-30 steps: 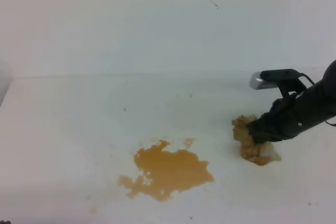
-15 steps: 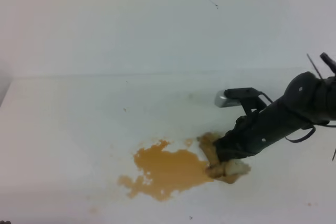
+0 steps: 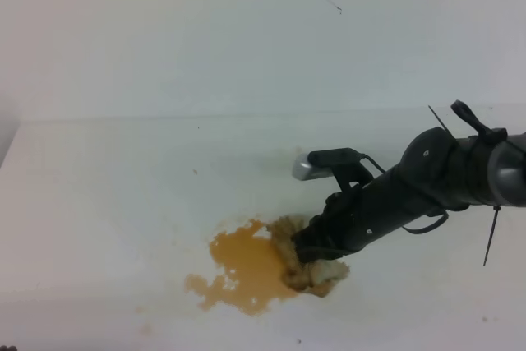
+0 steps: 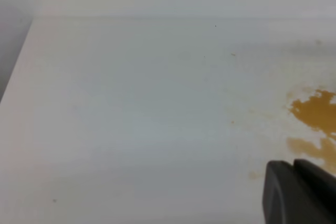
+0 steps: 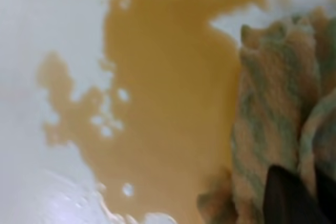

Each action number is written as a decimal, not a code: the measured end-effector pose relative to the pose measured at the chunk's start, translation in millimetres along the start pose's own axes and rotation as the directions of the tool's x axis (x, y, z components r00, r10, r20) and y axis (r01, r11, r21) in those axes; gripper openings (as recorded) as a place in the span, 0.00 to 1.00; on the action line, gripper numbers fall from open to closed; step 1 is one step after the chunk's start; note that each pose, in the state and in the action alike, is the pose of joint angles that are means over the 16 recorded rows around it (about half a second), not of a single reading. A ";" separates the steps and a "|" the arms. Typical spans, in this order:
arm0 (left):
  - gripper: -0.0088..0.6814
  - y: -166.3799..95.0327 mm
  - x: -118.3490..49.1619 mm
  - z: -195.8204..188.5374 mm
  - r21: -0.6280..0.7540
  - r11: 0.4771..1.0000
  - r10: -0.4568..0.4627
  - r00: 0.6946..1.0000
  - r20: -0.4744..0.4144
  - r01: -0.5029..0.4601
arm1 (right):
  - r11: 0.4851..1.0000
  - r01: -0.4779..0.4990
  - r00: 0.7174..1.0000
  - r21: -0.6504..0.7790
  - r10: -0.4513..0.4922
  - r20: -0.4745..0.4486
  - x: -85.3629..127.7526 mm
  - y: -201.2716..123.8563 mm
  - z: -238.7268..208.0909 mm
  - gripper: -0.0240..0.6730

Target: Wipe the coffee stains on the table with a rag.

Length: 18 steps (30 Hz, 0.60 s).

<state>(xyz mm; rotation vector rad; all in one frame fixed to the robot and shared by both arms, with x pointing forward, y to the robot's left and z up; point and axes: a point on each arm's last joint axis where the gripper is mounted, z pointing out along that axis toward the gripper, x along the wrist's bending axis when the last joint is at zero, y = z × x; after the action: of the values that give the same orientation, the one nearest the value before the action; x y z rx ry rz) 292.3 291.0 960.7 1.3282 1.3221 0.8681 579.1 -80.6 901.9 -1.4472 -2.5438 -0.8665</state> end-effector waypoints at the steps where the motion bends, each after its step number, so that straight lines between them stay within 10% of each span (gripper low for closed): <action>1: 0.01 0.0 0.0 0.0 0.000 1.000 0.000 1.000 0.000 0.000 | 1.000 0.004 1.000 -0.005 -0.004 -0.004 2.2 1.5 0.2 0.03; 18: 0.01 0.0 0.0 0.0 0.000 1.000 0.000 1.000 0.000 0.000 | 0.995 0.091 0.988 -0.042 -0.096 -0.120 50.7 29.2 -3.7 0.03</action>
<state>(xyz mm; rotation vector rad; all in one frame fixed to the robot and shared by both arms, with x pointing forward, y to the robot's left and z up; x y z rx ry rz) 292.3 291.0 960.7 1.3282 1.3221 0.8681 574.4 -32.4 935.0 -1.2511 -2.5351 -0.9872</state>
